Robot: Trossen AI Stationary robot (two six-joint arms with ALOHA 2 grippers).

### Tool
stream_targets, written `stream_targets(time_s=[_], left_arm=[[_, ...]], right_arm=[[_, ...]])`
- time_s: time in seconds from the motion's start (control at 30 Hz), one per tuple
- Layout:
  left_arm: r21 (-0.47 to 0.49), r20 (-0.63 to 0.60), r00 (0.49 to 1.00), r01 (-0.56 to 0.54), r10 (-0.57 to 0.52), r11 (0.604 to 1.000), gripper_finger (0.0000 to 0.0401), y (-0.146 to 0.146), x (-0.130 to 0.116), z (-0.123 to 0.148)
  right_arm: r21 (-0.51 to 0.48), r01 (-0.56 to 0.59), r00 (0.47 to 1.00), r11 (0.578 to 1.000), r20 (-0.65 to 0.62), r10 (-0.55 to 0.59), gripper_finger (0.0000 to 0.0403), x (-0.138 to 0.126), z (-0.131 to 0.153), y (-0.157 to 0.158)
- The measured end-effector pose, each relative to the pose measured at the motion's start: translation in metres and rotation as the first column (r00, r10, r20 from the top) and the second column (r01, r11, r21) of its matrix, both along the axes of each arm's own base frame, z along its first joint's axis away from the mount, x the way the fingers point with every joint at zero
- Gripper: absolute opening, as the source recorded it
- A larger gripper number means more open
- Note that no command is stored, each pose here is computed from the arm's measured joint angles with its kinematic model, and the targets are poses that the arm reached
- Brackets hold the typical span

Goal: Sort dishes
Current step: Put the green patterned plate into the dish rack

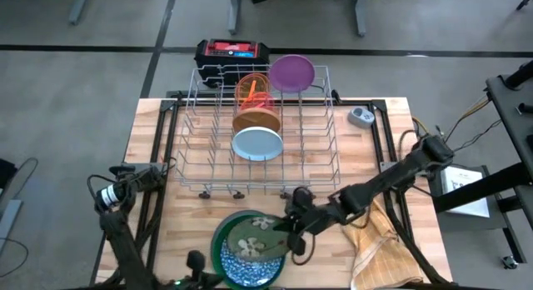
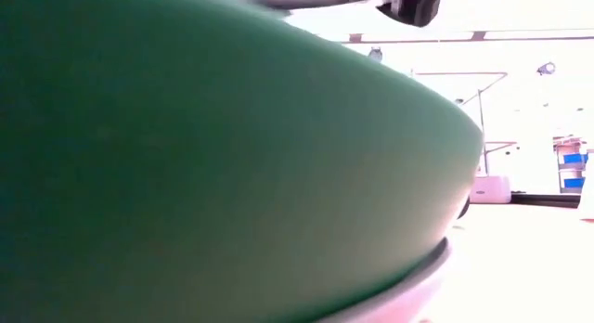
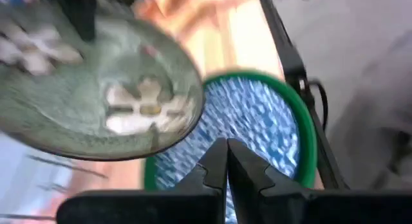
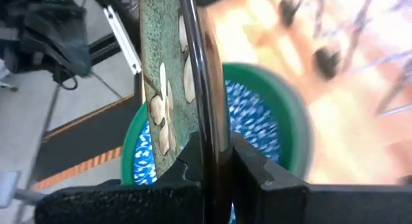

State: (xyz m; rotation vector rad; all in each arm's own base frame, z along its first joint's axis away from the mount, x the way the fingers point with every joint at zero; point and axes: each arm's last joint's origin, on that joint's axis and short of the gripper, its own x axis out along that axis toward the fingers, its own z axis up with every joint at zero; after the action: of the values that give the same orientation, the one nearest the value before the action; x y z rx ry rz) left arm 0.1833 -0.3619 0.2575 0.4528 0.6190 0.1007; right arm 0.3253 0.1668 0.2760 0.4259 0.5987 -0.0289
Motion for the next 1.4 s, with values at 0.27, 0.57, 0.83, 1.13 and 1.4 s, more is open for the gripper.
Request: stream_targets(time_s=[0.27,0.57,0.83,1.13,1.4], left_arm=[[0.252,0.228,0.970,0.020,-0.079,0.967,0.0000,0.000,-0.036,0.039],[0.407,0.180,0.976,0.038,-0.120,0.913,0.0000,0.014,-0.040,0.055],[0.369,0.193,0.977,0.017,-0.095,0.929,0.0000,0.017,-0.041,0.048],[0.389,0.131,0.983,0.068,-0.128,0.919,0.0000,0.018,-0.058,0.036],[0.310,0.166,0.976,0.083,-0.140,0.947,0.0000,0.012,-0.076,0.036]], right_arm=[[-0.368,0.103,0.975,0.924,0.222,-0.021,0.0018,-0.033,0.102,-0.036],[-0.641,0.285,0.892,0.713,0.450,0.048,0.0015,-0.028,0.197,-0.101],[-0.683,0.327,0.905,0.653,0.426,-0.008,0.0014,0.022,0.198,-0.179],[-0.735,0.279,0.943,0.619,0.331,-0.031,0.0012,0.097,0.156,-0.233],[-0.784,0.249,0.951,0.569,0.309,0.009,0.0012,0.149,0.112,-0.240]])
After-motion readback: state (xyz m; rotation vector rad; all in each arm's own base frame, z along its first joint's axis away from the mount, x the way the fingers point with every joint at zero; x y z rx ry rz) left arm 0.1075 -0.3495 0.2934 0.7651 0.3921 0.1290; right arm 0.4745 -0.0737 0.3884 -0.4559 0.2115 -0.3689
